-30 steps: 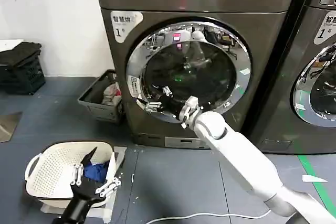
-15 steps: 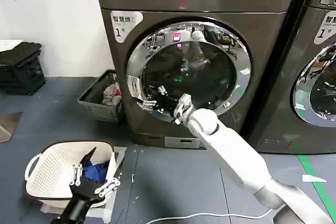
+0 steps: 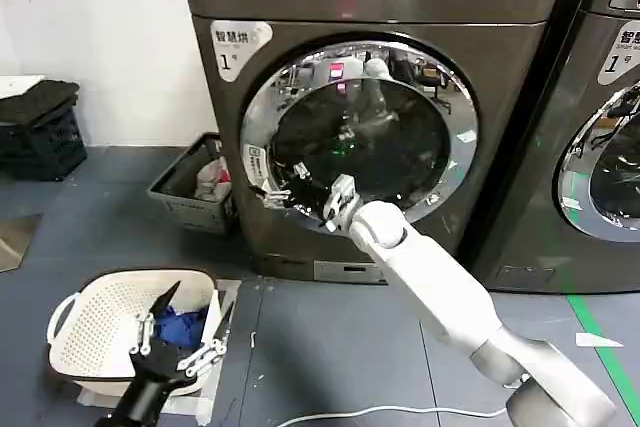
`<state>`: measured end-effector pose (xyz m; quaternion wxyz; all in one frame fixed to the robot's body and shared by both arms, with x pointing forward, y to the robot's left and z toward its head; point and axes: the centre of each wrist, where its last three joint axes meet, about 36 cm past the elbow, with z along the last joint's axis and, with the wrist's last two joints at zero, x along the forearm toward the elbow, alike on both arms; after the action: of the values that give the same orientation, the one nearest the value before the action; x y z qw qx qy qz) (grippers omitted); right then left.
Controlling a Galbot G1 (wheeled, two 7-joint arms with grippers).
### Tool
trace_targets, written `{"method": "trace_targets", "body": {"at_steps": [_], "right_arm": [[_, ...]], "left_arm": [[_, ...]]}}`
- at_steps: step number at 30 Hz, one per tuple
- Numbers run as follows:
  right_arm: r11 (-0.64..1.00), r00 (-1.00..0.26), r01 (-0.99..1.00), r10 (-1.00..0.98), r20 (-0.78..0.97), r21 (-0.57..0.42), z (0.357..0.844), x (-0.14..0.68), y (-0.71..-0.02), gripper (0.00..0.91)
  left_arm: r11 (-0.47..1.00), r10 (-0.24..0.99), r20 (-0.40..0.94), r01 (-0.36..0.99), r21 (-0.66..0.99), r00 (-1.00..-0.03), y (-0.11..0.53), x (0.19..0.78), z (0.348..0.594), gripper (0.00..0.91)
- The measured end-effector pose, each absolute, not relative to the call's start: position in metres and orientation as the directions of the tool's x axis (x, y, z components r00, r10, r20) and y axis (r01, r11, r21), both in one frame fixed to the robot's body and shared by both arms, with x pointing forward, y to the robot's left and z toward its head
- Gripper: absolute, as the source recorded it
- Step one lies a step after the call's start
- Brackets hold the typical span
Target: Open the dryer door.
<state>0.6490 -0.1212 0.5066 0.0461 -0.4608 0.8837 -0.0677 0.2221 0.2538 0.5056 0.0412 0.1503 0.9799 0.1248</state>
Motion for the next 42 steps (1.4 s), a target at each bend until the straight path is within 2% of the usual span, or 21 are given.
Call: {"method": "trace_targets", "body": {"at_steps": [23, 42], "right_arm": [[0.406, -0.412, -0.900, -0.911, 0.001, -0.160, 0.506, 0.654, -0.129, 0.907], [0.197, -0.197, -0.967, -0.980, -0.012, -0.161, 0.519, 0.641, -0.155, 0.907]], "left_arm": [[0.925, 0.299, -0.044, 0.278, 0.257, -0.953, 0.257, 0.223, 0.506, 0.907], [0.935, 0.272, -0.043, 0.253, 0.248, -0.961, 0.281, 0.233, 0.502, 0.907]]}}
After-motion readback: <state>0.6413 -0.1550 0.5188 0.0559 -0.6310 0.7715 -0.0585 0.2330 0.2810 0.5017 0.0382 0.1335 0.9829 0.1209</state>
